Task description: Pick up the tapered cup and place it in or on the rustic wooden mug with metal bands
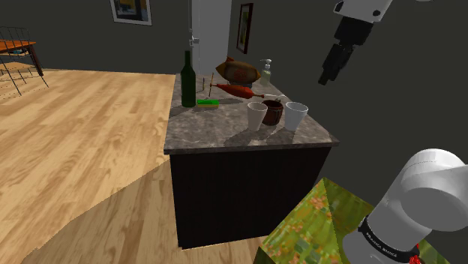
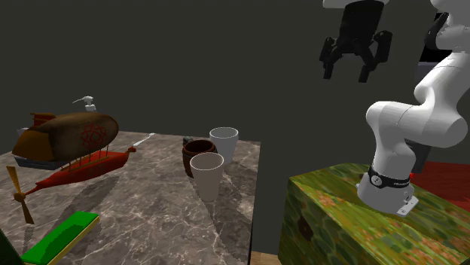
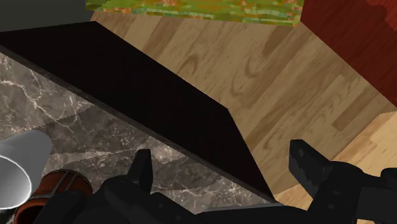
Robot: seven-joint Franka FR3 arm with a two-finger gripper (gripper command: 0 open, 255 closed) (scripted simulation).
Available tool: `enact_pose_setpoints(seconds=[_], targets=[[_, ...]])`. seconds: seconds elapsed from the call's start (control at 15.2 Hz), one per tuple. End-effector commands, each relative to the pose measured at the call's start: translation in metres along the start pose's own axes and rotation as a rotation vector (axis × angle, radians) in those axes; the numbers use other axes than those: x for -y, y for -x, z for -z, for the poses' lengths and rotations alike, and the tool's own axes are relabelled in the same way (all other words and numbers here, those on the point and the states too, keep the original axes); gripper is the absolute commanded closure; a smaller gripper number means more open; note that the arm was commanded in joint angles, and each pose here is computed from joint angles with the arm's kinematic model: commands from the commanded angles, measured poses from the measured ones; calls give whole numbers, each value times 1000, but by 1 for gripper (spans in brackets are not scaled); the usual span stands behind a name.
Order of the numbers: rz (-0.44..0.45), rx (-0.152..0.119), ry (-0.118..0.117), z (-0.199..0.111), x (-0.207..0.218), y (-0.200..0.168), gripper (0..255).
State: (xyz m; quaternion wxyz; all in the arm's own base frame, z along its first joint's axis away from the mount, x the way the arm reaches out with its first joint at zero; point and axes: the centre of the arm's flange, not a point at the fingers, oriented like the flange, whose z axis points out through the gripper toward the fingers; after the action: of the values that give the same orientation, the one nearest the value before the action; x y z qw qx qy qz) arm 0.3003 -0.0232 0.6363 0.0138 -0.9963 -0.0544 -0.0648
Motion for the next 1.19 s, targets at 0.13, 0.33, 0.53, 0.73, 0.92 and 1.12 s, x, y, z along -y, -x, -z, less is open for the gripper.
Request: enact_pose_setpoints(seconds=[0.13, 0.33, 0.53, 0.73, 0.92, 1.12], targets=[[15, 11, 8, -17, -8, -20, 0], [36, 27, 21, -42, -20, -50, 0], [58, 44, 33, -67, -31, -80, 0], [80, 60, 46, -93, -42, -110, 0], [102, 76, 58, -119, -53, -139, 0], [124, 93, 71, -145, -63, -168, 0]])
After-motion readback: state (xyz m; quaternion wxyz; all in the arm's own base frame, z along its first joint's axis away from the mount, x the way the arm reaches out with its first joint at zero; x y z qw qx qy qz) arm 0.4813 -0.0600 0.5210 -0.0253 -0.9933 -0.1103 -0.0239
